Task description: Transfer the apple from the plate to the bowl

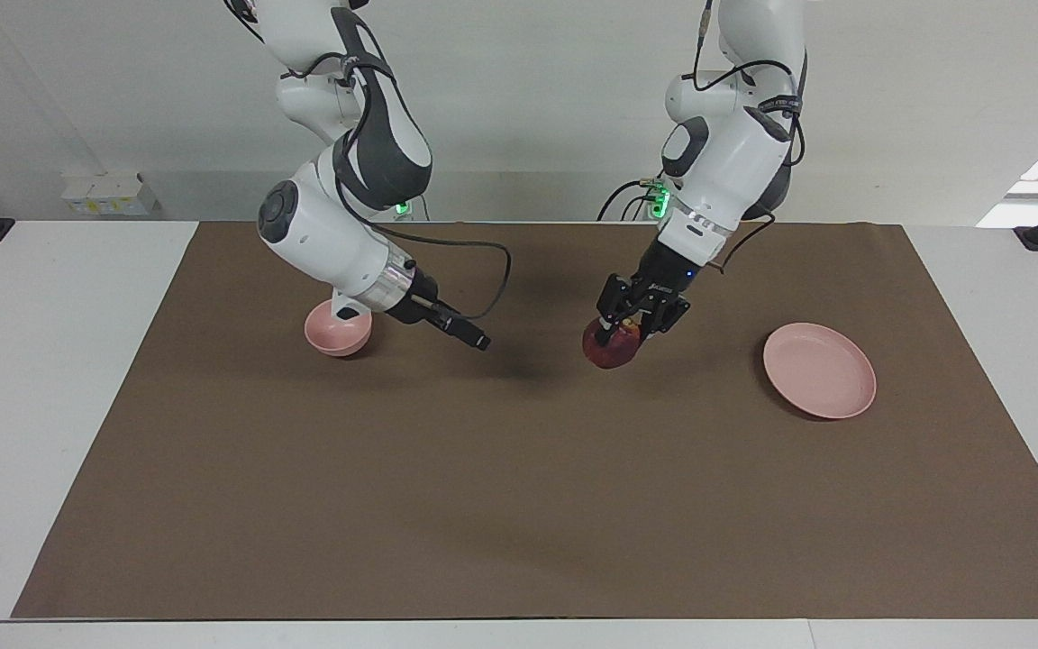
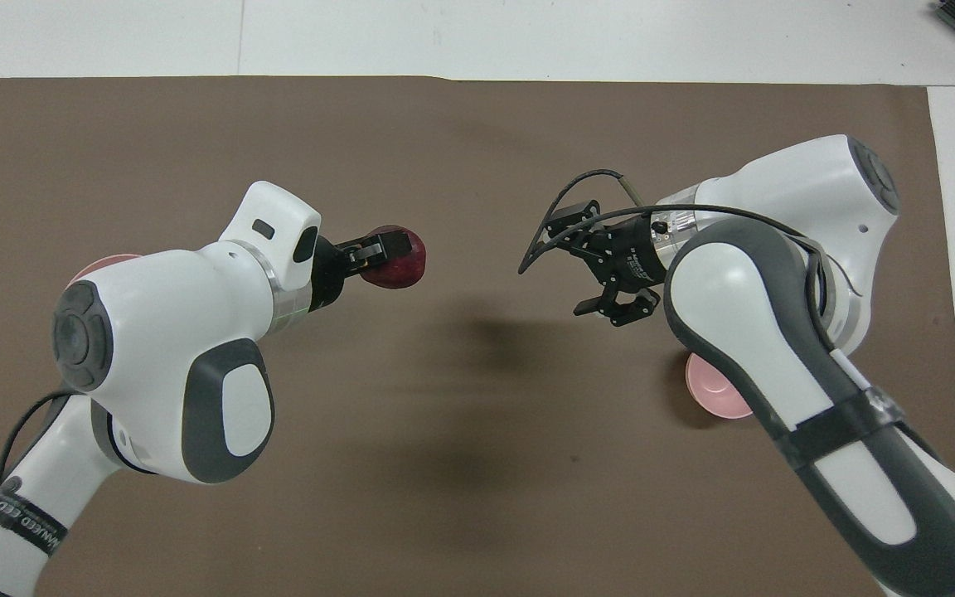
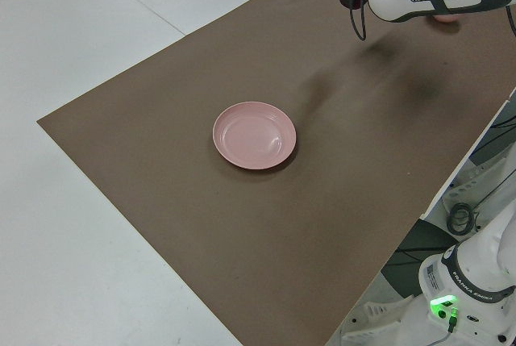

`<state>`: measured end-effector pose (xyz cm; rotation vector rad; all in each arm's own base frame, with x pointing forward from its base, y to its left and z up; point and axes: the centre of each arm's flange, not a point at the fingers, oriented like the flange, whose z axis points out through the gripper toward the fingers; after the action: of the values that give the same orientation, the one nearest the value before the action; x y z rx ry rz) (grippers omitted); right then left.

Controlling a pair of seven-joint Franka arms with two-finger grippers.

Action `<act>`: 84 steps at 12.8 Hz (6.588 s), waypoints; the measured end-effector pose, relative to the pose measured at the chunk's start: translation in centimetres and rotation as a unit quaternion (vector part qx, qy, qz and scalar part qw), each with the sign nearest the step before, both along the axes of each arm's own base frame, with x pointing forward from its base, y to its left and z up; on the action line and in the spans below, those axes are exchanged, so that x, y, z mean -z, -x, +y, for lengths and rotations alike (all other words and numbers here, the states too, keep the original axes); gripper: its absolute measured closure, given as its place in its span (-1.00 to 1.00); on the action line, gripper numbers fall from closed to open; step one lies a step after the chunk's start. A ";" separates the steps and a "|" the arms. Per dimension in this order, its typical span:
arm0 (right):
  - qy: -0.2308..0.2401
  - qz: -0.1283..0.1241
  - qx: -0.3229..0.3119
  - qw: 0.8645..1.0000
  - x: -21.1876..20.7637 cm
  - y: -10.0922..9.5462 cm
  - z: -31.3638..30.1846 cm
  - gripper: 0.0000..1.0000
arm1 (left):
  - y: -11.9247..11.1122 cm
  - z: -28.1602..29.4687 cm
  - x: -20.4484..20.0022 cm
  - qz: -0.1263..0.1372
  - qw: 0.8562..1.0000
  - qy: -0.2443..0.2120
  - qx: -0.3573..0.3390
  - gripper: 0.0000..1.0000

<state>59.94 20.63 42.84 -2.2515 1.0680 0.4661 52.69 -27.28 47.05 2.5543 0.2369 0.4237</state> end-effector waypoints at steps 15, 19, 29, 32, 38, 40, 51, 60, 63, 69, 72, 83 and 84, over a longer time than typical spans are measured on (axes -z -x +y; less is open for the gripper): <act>-0.094 0.108 0.129 0.981 1.4 0.9 10.1 -0.91 | 3.2 -6.0 -0.8 -0.004 0.999 0.035 -0.012 -0.25; -0.096 0.103 0.118 0.983 1.2 1.0 10.4 -0.51 | 3.0 -5.8 -0.8 -0.004 0.999 0.035 -0.014 -0.25; -0.100 0.102 0.116 0.983 0.5 0.7 10.0 -0.39 | 2.4 -5.5 -0.3 0.011 0.999 0.033 -0.015 -1.00; -0.097 0.102 0.113 0.984 0.4 0.7 9.9 -0.39 | 2.0 -4.8 -1.9 0.040 0.999 0.027 -0.002 -1.00; -0.087 0.099 0.123 0.984 2.2 -0.7 7.0 -0.34 | 2.7 -2.0 -5.9 0.050 0.999 0.014 0.002 -1.00; -0.058 0.081 0.107 0.989 2.1 -0.8 6.7 -0.34 | 1.8 0.3 -5.3 0.050 0.998 -0.036 0.018 -1.00; 0.203 -0.153 -0.187 0.949 -2.3 -0.5 0.8 -0.34 | -4.6 11.4 -12.2 0.071 0.947 -0.274 0.151 -1.00; 0.308 -0.156 -0.381 0.858 3.5 5.2 -9.1 -0.34 | -3.7 16.7 -16.7 0.117 0.942 -0.282 0.140 -1.00; 0.309 -0.143 -0.387 0.857 5.9 8.5 -12.3 -0.34 | -3.7 19.3 -17.5 0.123 0.944 -0.282 0.121 -1.00; 0.309 -0.148 -0.385 0.857 9.0 11.0 -17.1 -0.34 | -2.2 20.6 -19.8 0.110 0.950 -0.272 0.105 -1.00; 0.311 -0.155 -0.386 0.855 8.5 10.7 -16.4 -0.93 | -1.9 20.3 -19.8 0.113 0.950 -0.271 0.109 -1.00; 0.320 -0.174 -0.382 0.850 -6.2 5.4 -16.5 -1.00 | -0.9 23.2 -19.4 0.141 0.942 -0.275 0.135 -1.00; 0.321 -0.176 -0.379 0.850 -8.0 5.1 -17.0 -1.00 | -0.9 23.2 -19.4 0.141 0.942 -0.275 0.135 -1.00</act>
<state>54.85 3.63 50.84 -3.1687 0.0780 -0.0499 53.55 -4.09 66.42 3.1359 -0.1602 0.0082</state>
